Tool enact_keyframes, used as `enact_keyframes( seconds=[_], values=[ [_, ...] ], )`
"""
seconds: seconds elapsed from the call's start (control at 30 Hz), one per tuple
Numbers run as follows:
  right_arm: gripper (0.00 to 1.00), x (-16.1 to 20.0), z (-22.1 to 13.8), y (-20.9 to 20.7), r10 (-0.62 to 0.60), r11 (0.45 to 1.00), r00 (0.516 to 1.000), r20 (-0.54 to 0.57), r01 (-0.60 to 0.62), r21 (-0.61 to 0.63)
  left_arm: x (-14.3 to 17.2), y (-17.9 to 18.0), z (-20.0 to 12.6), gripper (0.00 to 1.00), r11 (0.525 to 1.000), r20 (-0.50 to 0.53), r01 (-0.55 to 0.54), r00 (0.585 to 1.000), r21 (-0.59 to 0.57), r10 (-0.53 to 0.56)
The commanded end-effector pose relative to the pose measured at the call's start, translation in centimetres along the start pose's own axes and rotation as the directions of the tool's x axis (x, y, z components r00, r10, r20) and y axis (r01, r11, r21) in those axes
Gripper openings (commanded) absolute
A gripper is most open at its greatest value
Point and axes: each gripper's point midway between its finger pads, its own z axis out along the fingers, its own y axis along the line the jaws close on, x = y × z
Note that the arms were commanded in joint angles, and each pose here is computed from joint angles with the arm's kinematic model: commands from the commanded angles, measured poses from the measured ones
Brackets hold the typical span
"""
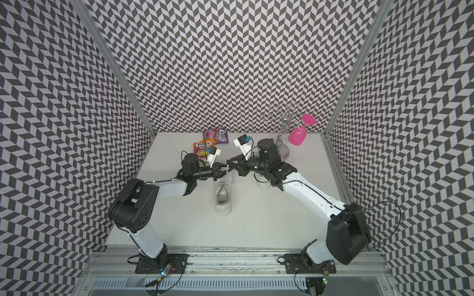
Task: Tie the shoes
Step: Cross the shoelace with the shoelace.
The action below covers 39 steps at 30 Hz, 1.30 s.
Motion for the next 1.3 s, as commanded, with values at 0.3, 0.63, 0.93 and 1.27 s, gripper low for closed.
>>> enact_keyframes(
  seconds=[0.3,0.63,0.93,1.27],
  values=[
    [0.0,-0.3,1.3,-2.0,-0.121,0.99,0.992,0.019,0.12,0.069,-0.2,0.2,0.0,0.02,1.0,0.0,0.015,1.0,-0.002,-0.015],
    [0.06,4.4,2.6,-5.6,-0.185,0.971,0.982,-0.049,0.19,0.148,-0.8,-0.7,-0.2,0.02,1.0,0.009,0.017,1.0,0.017,-0.017],
    [0.44,8.4,2.9,-7.8,-0.186,0.949,0.97,-0.158,0.218,0.226,-1.7,-1.5,-0.5,0.02,1.0,0.023,0.017,1.0,0.025,-0.017],
    [0.79,7.1,-0.5,-7.4,-0.187,0.911,0.97,-0.156,0.231,0.341,-2.1,-2.4,-2.1,0.02,0.999,0.052,-0.008,0.999,-0.033,0.01]
  ],
)
